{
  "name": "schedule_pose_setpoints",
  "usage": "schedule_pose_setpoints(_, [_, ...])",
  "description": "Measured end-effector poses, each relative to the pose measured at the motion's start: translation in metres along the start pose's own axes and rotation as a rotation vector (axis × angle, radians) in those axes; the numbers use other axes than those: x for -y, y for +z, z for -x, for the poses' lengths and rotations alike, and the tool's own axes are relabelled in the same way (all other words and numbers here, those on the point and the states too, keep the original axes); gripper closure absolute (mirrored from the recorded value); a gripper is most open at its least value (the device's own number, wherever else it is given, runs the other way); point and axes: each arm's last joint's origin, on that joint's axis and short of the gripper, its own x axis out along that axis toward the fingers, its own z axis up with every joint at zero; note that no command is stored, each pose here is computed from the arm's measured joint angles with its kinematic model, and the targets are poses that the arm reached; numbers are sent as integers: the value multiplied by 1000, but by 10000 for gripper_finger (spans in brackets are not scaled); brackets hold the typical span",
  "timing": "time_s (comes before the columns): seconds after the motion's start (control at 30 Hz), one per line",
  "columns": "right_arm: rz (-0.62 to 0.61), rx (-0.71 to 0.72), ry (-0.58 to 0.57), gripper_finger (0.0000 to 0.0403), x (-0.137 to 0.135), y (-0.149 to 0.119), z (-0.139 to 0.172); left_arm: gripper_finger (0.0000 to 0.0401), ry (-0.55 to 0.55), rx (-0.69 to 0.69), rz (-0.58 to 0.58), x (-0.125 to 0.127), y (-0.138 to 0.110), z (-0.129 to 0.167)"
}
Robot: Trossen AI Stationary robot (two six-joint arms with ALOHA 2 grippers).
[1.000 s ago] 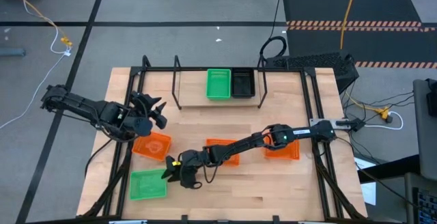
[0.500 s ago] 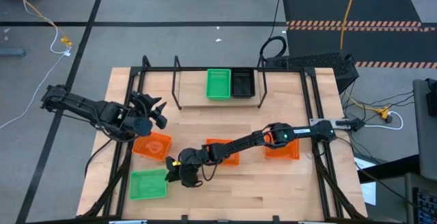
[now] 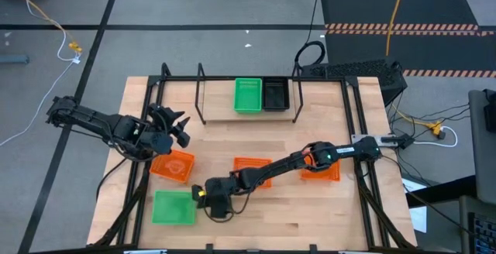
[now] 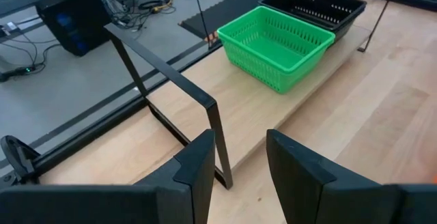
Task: Stack baskets on shelf by color
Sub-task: Stack the green bin on the green bins on the shelf
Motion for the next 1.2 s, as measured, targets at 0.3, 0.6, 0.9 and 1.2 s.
schedule_pose_setpoints(0.3, [10, 19, -33, 402, 16, 13, 14, 265, -20, -18, 1, 1, 0, 0])
schedule_pose_setpoints(0.6, [-16, -6, -72, 377, 23, 8, 17, 265, -22, -20, 1, 1, 0, 0])
schedule_pose_setpoints(0.9, [-25, -7, -96, 252, 27, 3, 19, 265, -22, -20, 1, 1, 0, 0])
schedule_pose_setpoints(1.2, [-2, 75, -146, 212, 25, -9, 10, 265, -25, -16, 10, 1, 0, 0])
